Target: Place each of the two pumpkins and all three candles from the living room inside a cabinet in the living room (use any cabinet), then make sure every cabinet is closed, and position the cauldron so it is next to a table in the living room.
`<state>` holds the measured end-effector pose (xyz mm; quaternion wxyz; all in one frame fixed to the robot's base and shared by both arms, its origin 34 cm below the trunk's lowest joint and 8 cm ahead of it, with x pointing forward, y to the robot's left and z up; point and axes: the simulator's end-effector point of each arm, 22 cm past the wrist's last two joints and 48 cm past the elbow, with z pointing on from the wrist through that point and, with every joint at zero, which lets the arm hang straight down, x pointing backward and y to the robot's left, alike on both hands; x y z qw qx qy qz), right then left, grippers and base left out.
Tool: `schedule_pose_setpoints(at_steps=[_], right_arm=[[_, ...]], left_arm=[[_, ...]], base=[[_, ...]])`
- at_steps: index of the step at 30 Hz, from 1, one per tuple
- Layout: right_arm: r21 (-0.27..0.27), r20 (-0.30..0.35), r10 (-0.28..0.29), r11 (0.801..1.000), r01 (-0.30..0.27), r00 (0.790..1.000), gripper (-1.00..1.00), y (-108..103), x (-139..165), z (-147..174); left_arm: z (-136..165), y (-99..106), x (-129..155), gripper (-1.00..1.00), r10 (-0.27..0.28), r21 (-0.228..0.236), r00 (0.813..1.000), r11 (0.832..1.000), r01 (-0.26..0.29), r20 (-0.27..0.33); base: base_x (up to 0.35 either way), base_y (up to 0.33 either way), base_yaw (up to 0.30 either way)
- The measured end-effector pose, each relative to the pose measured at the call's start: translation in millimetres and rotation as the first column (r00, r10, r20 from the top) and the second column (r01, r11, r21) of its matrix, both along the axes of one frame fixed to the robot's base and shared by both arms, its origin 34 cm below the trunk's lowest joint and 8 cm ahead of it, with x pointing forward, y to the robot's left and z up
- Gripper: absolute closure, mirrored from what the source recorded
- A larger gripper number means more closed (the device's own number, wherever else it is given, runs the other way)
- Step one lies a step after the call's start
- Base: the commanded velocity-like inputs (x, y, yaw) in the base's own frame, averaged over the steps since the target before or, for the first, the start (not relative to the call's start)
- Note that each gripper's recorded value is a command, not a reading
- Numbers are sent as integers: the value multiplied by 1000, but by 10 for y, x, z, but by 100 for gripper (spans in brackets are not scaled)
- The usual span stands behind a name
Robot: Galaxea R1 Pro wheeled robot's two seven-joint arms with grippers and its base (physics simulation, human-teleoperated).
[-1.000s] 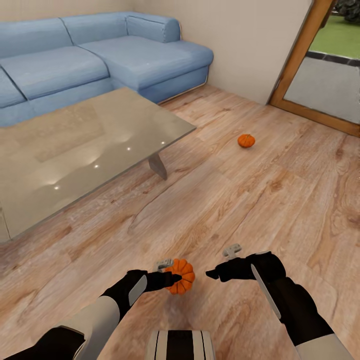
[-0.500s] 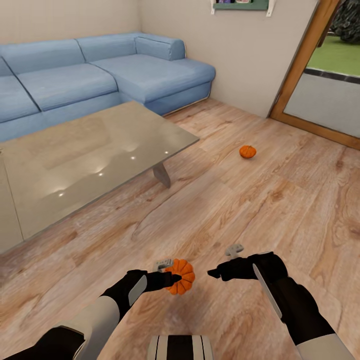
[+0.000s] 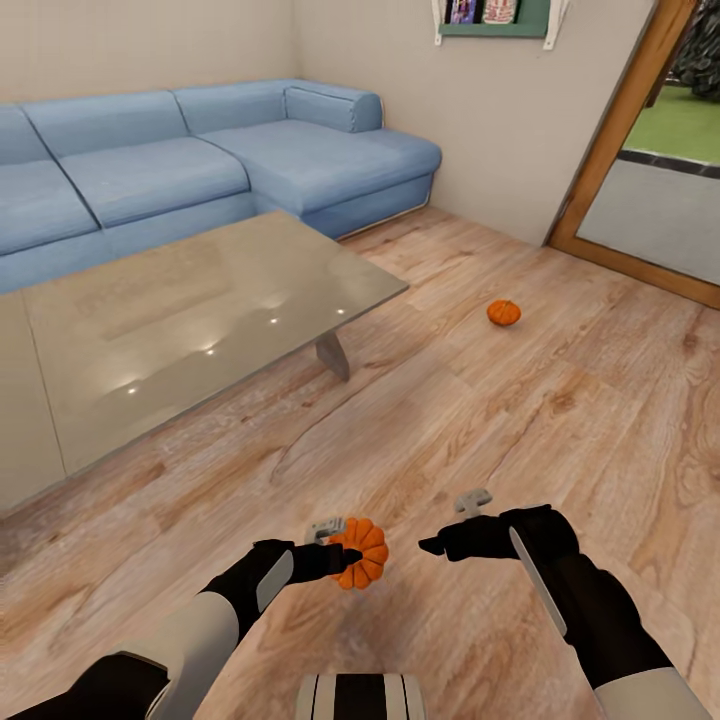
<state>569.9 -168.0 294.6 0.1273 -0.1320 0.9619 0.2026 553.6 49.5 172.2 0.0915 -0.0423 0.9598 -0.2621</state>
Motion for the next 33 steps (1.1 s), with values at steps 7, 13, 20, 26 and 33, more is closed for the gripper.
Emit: schedule_pose_setpoints(at_steps=[7, 13, 20, 26, 33], right_arm=[[-1, 9, -2, 1000, 2, 1000, -100, -7, 19, 44], [-1, 17, -2, 1000, 2, 1000, -100, -10, 36, 85], [0, 28, -2, 1000, 2, 1000, -100, -10, 59, 137], [1, 38, -1, 1000, 1, 999, -100, -4, 77, 183], [2, 47, -1, 1000, 1, 999, -100, -1, 93, 232]], left_arm=[[49, -5, 36, 100, 1, 1, 1000, 1000, -1, 11], [90, -4, 65, 100, 0, 2, 1000, 1000, 0, 21], [139, -10, 94, 100, -3, 2, 1000, 1000, 2, 31], [181, -21, 114, 100, -4, 2, 999, 1000, 4, 38], [236, -32, 145, 100, -5, -2, 999, 1000, 5, 48]], base=[[0, 0, 77], [0, -5, 73], [-58, -215, 71], [-87, -279, 69], [-108, -248, 67]])
